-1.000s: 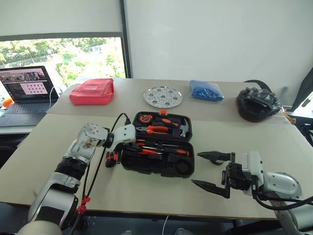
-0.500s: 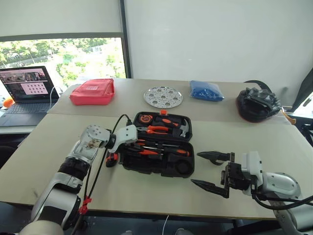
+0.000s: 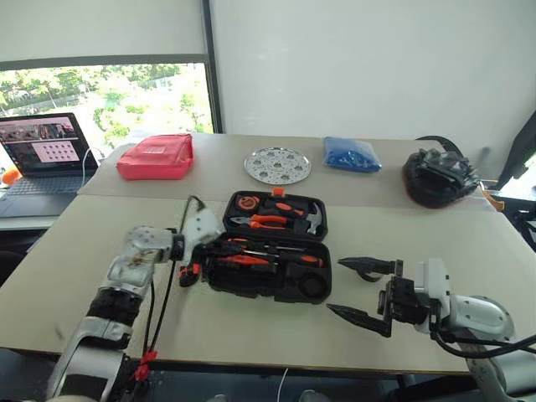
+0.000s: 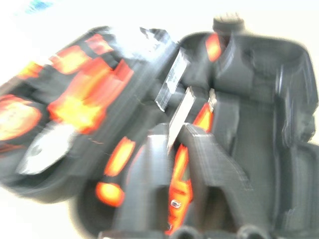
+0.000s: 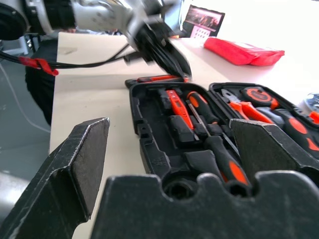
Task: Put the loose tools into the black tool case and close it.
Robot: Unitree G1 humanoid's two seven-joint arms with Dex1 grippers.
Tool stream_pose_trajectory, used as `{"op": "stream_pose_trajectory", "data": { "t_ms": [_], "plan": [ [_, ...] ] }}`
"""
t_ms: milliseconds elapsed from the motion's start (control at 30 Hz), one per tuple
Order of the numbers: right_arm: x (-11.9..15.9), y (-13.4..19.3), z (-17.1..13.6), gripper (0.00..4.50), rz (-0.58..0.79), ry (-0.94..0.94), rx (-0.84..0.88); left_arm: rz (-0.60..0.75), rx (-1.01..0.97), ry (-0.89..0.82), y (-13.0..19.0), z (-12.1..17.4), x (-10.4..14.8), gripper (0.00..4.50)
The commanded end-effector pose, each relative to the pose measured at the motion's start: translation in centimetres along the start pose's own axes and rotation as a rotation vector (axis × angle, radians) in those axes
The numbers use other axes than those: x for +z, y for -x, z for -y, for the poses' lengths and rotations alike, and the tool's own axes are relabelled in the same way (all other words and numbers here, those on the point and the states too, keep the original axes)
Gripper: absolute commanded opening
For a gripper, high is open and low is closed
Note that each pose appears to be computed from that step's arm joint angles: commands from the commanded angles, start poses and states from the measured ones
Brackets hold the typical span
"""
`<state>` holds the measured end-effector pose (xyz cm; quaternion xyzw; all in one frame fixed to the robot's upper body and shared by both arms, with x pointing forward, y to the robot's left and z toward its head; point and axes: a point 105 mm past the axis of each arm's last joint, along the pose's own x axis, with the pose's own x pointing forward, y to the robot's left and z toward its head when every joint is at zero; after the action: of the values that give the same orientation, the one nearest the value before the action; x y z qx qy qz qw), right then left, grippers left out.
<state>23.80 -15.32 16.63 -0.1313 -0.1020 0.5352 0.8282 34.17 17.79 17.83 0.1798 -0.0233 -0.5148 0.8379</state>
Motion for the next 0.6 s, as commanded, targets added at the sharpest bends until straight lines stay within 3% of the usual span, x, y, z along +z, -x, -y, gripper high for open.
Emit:
{"op": "stream_pose_trajectory", "data": {
  "t_ms": [33, 267, 400, 600],
  "plan": [
    [0.9, 0.9, 0.5, 4.50, 0.053, 0.036, -0.021, 0.011, 0.178, 0.028, 6.0, 0.0, -0.2, 2.17],
    [0.6, 1.2, 0.5, 4.50, 0.071, 0.083, -0.017, -0.093, 0.568, 0.155, 15.9, 2.1, -3.6, 4.47],
    [0.9, 1.1, 0.9, 4.50, 0.093, 0.099, -0.036, -0.180, 0.699, 0.250, 19.6, 5.4, -6.0, 4.47],
    [1.4, 0.5, 0.9, 4.50, 0.105, 0.100, -0.009, -0.210, 0.662, 0.340, 16.0, 4.5, -5.6, 4.47]
  ]
}}
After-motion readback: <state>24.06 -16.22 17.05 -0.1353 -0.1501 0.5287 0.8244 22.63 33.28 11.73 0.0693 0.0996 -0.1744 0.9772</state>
